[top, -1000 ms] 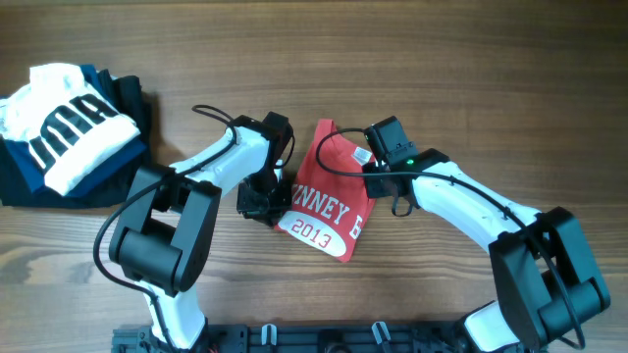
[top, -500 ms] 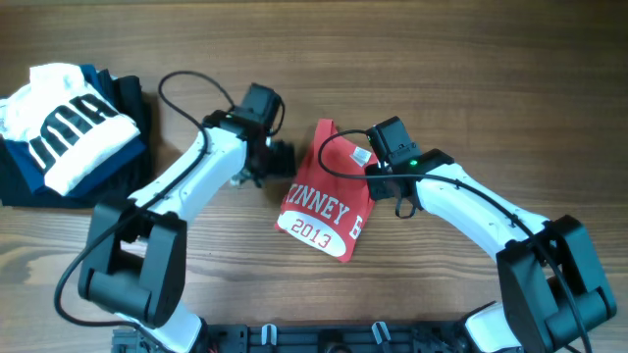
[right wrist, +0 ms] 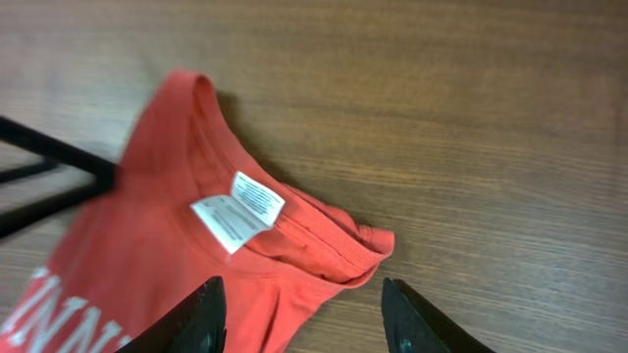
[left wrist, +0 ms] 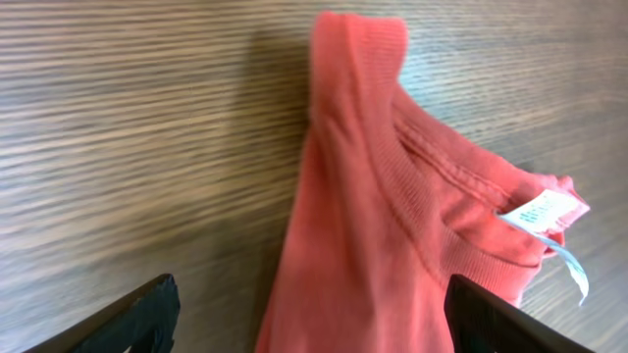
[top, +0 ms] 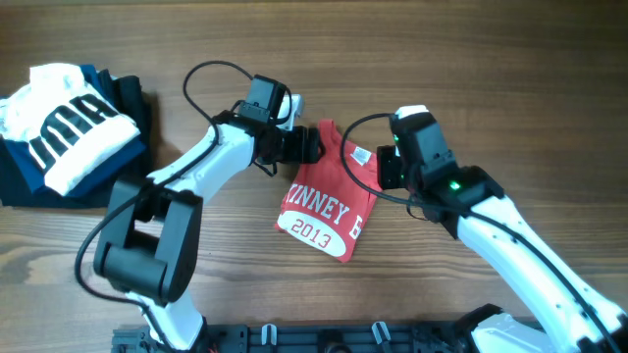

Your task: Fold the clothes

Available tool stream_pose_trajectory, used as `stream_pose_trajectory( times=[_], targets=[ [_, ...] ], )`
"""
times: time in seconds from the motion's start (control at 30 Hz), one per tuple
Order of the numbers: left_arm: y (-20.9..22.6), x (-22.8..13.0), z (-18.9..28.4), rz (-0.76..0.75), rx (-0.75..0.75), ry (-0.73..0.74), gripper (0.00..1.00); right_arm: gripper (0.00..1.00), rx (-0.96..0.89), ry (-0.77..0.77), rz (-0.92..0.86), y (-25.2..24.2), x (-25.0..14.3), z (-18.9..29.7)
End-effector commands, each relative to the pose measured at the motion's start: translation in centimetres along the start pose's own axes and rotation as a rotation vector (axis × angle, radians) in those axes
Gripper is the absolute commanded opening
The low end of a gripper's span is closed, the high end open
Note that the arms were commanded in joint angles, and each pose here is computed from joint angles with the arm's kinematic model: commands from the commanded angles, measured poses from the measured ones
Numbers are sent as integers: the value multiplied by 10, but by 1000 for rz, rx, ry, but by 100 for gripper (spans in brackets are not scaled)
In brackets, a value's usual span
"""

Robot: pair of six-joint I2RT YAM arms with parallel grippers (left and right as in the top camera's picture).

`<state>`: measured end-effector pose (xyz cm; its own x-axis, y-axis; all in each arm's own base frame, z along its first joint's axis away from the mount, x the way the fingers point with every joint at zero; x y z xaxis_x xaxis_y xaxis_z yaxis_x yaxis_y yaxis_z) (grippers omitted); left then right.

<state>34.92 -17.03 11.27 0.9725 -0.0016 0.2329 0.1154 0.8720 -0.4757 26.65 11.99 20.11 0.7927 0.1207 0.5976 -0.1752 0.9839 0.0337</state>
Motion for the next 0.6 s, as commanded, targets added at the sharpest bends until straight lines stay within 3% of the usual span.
stream_pose_trajectory(
  times=[0.0,0.17,0.33,0.4,0.47,0.57],
  targets=[
    [-5,-3,-17,-40,-123,62,80,52,-26,1,-27,-5,-1,7],
    [-1,-10,-34,-26,-158,118,77,52,-32,25,-23,-6,-5,7],
    [-11,-27,-53,-53,-190,199,65,52,-33,28,-23,-6,-6,7],
    [-17,-33,-58,-94,-192,217,53,52,-34,34,-22,-6,-7,7],
    [-21,-36,-60,-122,-187,220,33,52,-37,42,-20,-7,-8,7],
    [-24,-36,-61,-136,-178,210,19,53,-40,53,-18,-7,-10,7]
  ],
)
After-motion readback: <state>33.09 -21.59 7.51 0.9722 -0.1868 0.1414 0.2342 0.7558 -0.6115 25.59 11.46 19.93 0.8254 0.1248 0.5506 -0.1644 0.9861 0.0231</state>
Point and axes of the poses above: each gripper's point midway between its finger pads, its own z axis back along the fingers, its own y axis along the line the jaws close on, x = y × z, the point moved 9 cm from there along z, back along the fingers, and after that the axes turned 4 degrees about z, right-handed, at the moved point
